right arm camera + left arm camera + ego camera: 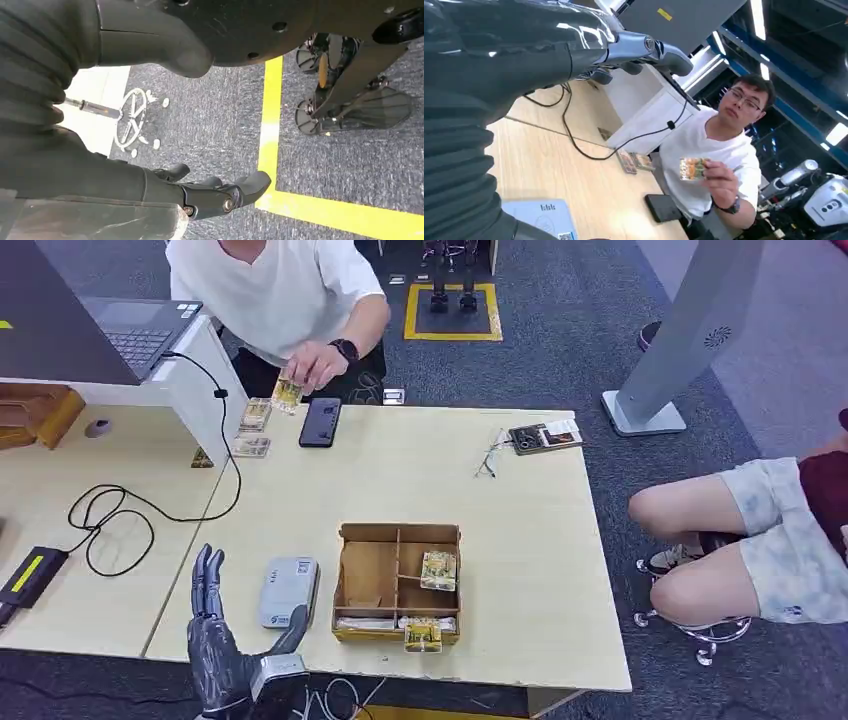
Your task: Pass the card to the sensor for recognition and then transmit it.
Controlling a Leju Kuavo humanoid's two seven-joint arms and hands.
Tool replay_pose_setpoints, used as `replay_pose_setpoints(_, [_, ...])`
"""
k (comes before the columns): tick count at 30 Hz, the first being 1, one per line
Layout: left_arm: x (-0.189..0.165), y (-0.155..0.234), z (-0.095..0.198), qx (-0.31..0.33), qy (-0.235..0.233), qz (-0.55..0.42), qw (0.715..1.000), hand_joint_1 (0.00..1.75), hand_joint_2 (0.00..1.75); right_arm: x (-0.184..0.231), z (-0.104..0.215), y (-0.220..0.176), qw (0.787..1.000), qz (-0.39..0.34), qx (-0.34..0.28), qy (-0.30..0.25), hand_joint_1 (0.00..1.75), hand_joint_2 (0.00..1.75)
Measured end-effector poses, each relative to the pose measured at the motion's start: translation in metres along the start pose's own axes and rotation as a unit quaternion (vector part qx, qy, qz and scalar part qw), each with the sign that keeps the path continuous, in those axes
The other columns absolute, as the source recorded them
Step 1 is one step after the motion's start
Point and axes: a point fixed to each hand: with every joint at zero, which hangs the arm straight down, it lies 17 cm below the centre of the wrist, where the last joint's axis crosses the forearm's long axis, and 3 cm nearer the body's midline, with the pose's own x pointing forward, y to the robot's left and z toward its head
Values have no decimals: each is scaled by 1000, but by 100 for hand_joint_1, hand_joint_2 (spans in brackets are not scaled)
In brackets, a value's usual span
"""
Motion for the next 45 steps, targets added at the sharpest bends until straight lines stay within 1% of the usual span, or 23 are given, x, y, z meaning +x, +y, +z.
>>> replay_pose_setpoints(6, [9,3,-2,6,-19,1,1000,0,175,-2,0,1,1000,9,-4,3,0,175])
replay_pose_setpoints(11, [10,10,-3,15,-25,-6,1000,0,175,-3,0,2,1000,12,-7,6,0,175])
replay_pose_setpoints(16, [8,19,-5,27,-17,-9,999,0,175,-3,0,2,1000,18,-8,6,0,175])
replay_pose_setpoints(19, [2,28,-8,37,-2,-16,999,0,175,-4,0,2,1000,26,-9,6,0,175])
replay_pose_setpoints(25, [-1,39,-11,48,1,-31,998,0,175,-4,0,2,999,33,-9,9,0,175])
replay_pose_setpoints(30, [2,40,-14,36,-29,-91,995,0,175,-4,0,2,998,57,-8,8,0,175])
replay_pose_setpoints(35, [-10,45,-34,41,-42,-154,986,0,175,-1,0,3,997,80,-6,5,0,175])
replay_pose_setpoints(39, [-20,51,-56,43,-60,-230,970,0,175,1,0,2,995,96,-5,5,0,175])
replay_pose_setpoints(45, [-26,56,-79,50,-76,-291,952,0,175,4,0,0,994,110,-5,4,0,175])
